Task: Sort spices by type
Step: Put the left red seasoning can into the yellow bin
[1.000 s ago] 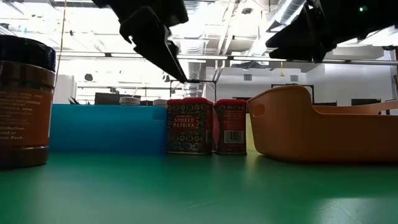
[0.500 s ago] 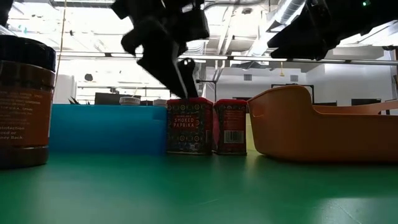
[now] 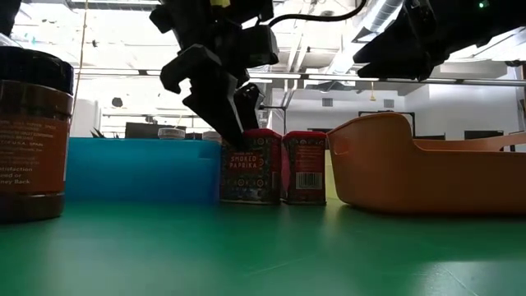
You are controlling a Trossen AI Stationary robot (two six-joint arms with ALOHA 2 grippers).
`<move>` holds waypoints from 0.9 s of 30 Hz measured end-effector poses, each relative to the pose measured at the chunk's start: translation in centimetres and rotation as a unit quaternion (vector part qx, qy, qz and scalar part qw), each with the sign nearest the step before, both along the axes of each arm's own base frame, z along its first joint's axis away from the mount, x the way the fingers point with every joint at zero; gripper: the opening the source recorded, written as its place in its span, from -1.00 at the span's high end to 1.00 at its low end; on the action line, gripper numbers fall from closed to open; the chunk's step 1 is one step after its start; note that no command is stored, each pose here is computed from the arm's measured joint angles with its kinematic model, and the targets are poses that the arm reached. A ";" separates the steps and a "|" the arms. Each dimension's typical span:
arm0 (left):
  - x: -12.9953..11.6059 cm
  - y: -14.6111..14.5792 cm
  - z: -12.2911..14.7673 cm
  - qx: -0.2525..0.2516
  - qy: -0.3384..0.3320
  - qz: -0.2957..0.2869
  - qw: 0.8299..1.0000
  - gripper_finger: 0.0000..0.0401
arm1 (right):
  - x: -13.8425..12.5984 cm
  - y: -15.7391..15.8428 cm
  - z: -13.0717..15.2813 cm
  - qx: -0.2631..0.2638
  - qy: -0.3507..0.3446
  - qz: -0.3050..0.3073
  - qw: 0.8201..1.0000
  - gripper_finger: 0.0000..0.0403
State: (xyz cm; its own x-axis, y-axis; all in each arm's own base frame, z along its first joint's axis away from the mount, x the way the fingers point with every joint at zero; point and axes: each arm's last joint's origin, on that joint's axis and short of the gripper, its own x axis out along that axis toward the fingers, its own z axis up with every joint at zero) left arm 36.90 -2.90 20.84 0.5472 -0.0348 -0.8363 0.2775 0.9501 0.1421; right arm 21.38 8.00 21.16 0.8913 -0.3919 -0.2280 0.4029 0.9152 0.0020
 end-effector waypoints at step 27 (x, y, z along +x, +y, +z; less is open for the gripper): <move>-1.8 0.2 4.6 -0.025 -0.066 0.019 0.997 -0.08 | 0.0 0.2 0.0 -0.004 0.006 0.027 1.000 -0.44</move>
